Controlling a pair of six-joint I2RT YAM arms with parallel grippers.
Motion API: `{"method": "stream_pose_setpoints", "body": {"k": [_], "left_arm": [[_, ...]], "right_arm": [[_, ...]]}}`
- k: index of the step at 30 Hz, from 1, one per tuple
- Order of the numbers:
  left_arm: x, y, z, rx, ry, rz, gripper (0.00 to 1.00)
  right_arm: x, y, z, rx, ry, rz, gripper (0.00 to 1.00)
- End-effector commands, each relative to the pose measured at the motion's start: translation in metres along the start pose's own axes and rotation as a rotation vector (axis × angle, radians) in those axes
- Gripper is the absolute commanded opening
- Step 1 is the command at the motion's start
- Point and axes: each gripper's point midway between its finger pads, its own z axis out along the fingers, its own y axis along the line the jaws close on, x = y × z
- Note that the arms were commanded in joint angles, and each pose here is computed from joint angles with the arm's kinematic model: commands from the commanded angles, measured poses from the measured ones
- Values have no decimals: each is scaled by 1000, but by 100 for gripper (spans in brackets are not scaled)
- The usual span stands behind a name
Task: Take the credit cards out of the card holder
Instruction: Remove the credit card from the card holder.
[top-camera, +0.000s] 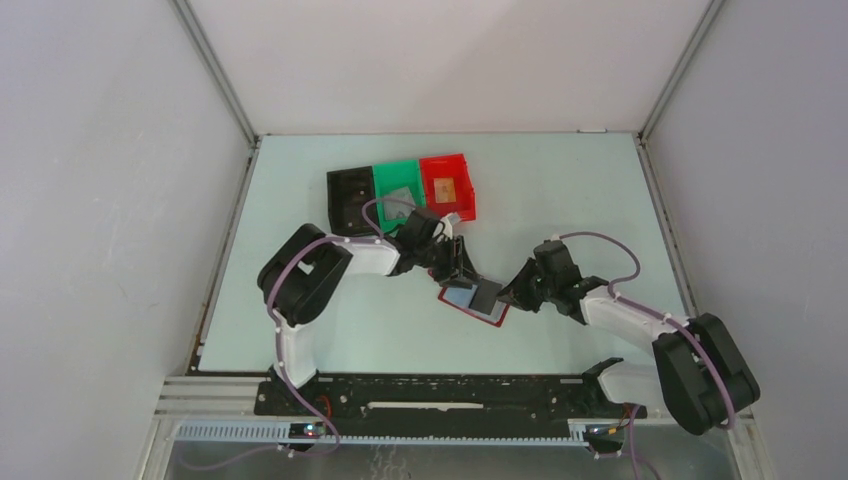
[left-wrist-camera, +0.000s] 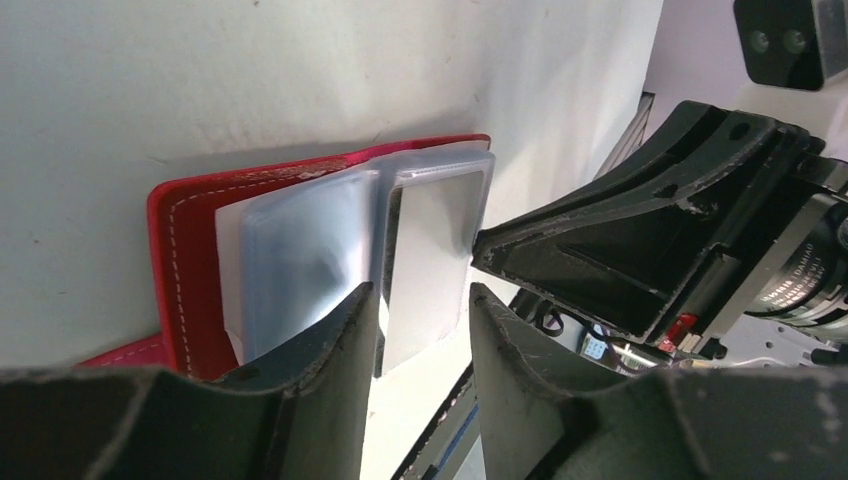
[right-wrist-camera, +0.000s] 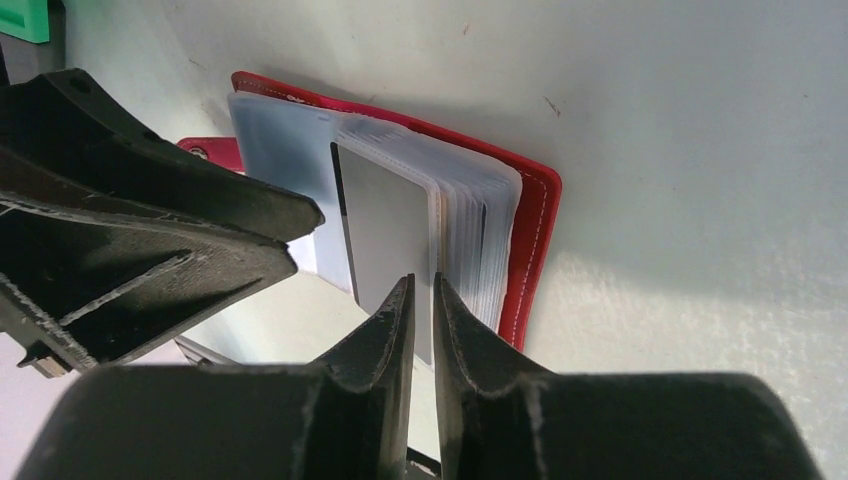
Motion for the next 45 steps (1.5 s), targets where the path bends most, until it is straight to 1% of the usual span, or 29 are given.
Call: {"method": "stream_pose_setpoints", "body": {"k": [1, 7, 14, 18, 22, 25, 31, 36, 45], "left_arm": [[0, 0, 4, 16, 13, -5, 43], [4, 9, 6, -4, 19, -20, 40], [7, 9, 8, 12, 32, -32, 29], [9, 8, 9, 27, 46, -38, 29], [13, 10, 10, 31, 58, -43, 36], [15, 17, 10, 8, 59, -44, 38], [15, 33, 8, -77, 46, -29, 35], [14, 36, 5, -103, 22, -22, 28], [12, 43, 2, -121, -2, -33, 27]], "right_arm": [[0, 11, 5, -37, -2, 1, 20], [1, 7, 10, -19, 3, -4, 19], [5, -4, 20, 12, 19, 4, 18], [8, -11, 24, 34, 32, 10, 17], [3, -9, 26, 16, 21, 5, 17], [1, -12, 26, 21, 21, 8, 17], [-3, -18, 25, 38, 11, 3, 16], [-3, -27, 22, 75, 10, 5, 15], [-4, -26, 20, 59, 7, -2, 13]]}}
